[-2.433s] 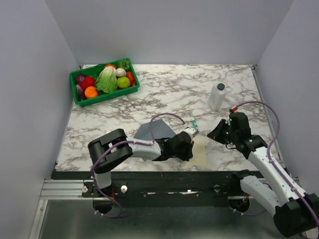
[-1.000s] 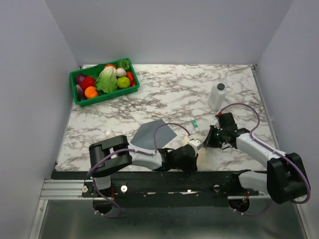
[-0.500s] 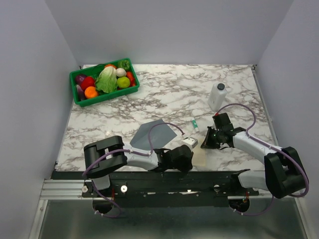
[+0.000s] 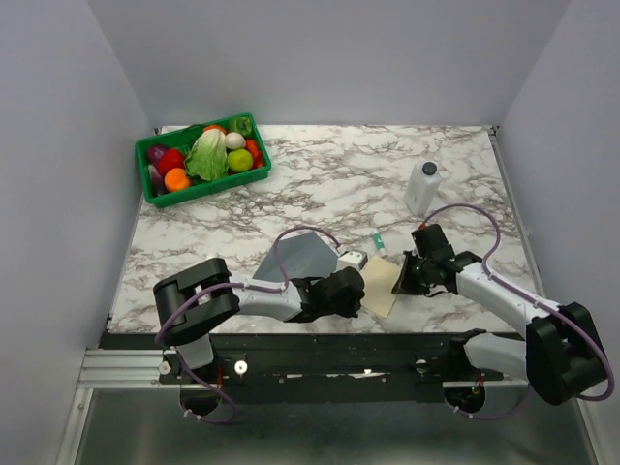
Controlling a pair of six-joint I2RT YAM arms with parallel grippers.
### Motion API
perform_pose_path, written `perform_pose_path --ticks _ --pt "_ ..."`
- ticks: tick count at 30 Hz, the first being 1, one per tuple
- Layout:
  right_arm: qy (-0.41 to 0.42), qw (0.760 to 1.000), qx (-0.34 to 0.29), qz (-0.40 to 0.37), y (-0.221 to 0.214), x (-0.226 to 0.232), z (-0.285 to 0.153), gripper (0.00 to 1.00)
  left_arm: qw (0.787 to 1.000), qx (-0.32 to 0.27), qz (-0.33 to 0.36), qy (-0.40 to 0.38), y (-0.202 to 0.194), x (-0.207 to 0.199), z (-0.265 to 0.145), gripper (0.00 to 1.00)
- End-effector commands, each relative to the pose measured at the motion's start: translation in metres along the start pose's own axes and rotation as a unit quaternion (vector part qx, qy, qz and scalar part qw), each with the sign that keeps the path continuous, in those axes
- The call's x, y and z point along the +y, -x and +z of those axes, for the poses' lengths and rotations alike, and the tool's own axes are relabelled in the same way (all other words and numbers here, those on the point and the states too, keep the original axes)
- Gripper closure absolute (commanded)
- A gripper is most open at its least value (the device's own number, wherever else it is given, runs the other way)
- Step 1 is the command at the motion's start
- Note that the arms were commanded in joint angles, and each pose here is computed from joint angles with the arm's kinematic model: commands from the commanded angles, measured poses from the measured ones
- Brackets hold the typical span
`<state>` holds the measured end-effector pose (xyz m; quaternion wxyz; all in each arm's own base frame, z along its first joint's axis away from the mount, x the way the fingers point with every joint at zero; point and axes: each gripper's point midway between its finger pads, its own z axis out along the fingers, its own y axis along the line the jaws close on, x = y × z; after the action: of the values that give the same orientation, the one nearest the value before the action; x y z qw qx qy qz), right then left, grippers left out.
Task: Place the letter into the envelope and seal it
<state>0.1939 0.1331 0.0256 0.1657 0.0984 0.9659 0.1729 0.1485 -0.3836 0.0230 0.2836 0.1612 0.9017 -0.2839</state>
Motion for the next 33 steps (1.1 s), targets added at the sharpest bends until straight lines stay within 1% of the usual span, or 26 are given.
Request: perform_pose_path --ticks 1,11,15,18,19,21,23,24,25,28,29,31,33 --pt "-0.008 1.000 0.024 -0.002 -0.019 0.000 -0.003 0.99 0.996 0.024 0.010 0.088 -0.008 0.047 0.006 1.00" --pt "-0.021 0.997 0.066 -0.015 -0.053 -0.002 0.015 0.99 0.994 0.008 -0.005 0.106 0.016 0.069 -0.001 1.00" --pt "0.018 0.996 0.077 -0.038 -0.060 0.019 0.014 0.99 0.994 0.001 -0.010 0.113 0.023 0.077 -0.003 1.00" --pt "0.093 0.992 0.056 -0.061 -0.052 0.049 0.001 0.99 0.993 0.001 -0.010 0.115 0.022 0.079 -0.004 1.00" --pt "0.117 0.990 0.028 -0.066 -0.043 0.059 -0.010 0.99 0.993 0.001 -0.010 0.115 0.022 0.080 -0.005 1.00" --pt "0.135 0.988 -0.013 -0.068 -0.026 0.070 -0.024 0.99 0.994 0.003 -0.012 0.113 0.020 0.079 -0.005 1.00" --pt "0.129 0.986 -0.080 -0.067 -0.001 0.073 -0.039 0.99 0.993 0.005 -0.015 0.113 0.018 0.080 -0.006 1.00" --pt "0.110 0.988 -0.091 -0.061 0.004 0.068 -0.042 0.99 0.994 0.005 -0.017 0.111 0.018 0.079 -0.006 1.00" --pt "0.091 0.987 -0.125 -0.054 0.022 0.068 -0.050 0.99 0.994 0.007 -0.018 0.108 0.016 0.079 -0.007 1.00" --pt "0.028 0.988 -0.142 -0.054 0.045 0.057 -0.049 0.99 0.995 0.008 -0.019 0.101 0.014 0.076 -0.007 1.00" --pt "0.012 0.989 -0.140 -0.051 0.051 0.053 -0.046 0.99 0.995 0.008 -0.018 0.095 0.014 0.072 -0.008 1.00" --pt "-0.028 0.991 -0.116 -0.056 0.053 0.041 -0.031 0.99 0.996 0.006 -0.011 0.088 0.015 0.067 -0.009 1.00" --pt "-0.050 0.992 -0.109 -0.045 0.063 0.031 -0.023 0.99 0.996 0.006 0.001 0.084 0.013 0.059 -0.011 1.00"
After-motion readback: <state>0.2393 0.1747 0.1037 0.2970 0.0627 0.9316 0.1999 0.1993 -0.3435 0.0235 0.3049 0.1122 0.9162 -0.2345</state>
